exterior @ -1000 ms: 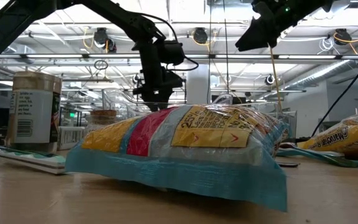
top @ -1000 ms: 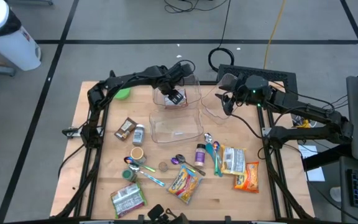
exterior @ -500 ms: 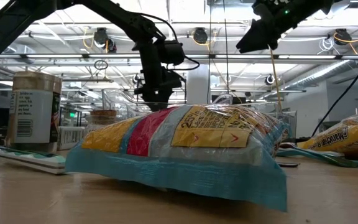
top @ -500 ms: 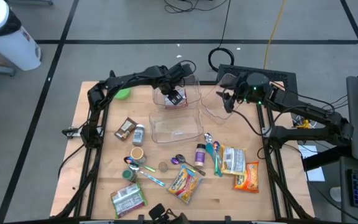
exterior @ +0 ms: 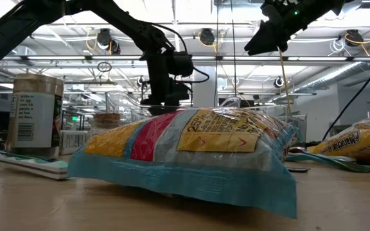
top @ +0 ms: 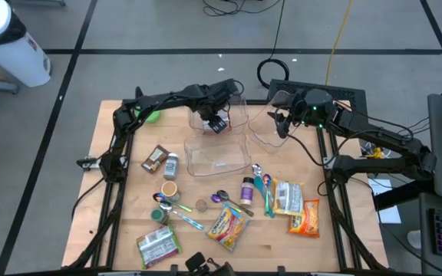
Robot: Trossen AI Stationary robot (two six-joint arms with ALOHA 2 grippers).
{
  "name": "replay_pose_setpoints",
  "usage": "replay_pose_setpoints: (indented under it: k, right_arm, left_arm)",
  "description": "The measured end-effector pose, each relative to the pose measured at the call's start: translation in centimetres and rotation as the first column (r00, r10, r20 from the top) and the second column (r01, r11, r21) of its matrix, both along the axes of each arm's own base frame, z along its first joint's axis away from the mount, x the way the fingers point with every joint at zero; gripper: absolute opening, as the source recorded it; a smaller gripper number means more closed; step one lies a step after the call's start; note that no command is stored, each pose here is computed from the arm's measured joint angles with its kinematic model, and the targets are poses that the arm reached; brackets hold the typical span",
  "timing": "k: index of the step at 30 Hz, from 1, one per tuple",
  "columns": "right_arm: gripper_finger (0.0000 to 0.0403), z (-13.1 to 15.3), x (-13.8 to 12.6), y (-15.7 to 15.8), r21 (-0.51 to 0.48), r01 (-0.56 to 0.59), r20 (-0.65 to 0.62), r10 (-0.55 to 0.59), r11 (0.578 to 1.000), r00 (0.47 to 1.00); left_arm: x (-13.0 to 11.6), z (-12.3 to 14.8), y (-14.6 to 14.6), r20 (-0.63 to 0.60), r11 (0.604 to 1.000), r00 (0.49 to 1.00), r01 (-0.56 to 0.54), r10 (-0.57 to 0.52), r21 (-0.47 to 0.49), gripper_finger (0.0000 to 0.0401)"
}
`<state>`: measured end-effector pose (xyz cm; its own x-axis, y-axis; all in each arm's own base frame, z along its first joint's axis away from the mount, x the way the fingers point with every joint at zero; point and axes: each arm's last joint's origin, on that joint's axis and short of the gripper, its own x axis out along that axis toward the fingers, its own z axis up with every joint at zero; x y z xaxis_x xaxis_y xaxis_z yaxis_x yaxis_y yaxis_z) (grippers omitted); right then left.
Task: Pick & Place Food Item
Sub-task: Put the red noodle pack into the top left transparent bin
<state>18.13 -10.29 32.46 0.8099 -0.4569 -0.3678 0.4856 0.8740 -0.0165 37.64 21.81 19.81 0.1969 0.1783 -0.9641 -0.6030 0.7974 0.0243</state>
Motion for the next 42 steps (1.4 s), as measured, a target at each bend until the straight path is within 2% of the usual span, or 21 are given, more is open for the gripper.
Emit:
replay_pose_setpoints:
  k: [5,8,18,20,31,42]
  right_arm:
    - [0.0171,0.0,0.0,0.0,0.0,0.0,0.0,0.0,1.0,1.0]
    - [0.0171,0.0,0.0,0.0,0.0,0.0,0.0,0.0,1.0,1.0]
    - [0.0171,0.0,0.0,0.0,0.0,0.0,0.0,0.0,1.0,1.0]
    - [0.0171,0.0,0.0,0.0,0.0,0.0,-0.001,0.0,1.0,1.0]
    - [0.0171,0.0,0.0,0.0,0.0,0.001,0.0,-0.001,1.0,1.0]
    - [0.0171,0.0,0.0,0.0,0.0,0.001,0.0,-0.001,1.0,1.0]
  left_arm:
    - [0.0,-0.4,0.0,-0.019,1.0,1.0,-0.023,0.023,0.006,0.0177]
    - [0.0,-0.4,0.1,-0.017,1.0,1.0,-0.023,0.023,0.011,0.0162]
    - [-0.1,-0.4,0.4,-0.013,0.998,0.998,-0.056,0.056,0.005,0.0021]
    - [-0.2,-0.4,0.4,-0.013,0.998,0.998,-0.062,0.062,0.004,0.0007]
    - [0.2,0.6,0.3,0.045,0.997,0.997,-0.058,0.06,-0.04,0.0006]
    - [1.5,5.5,1.0,0.2,0.999,0.979,-0.028,0.023,0.024,0.0003]
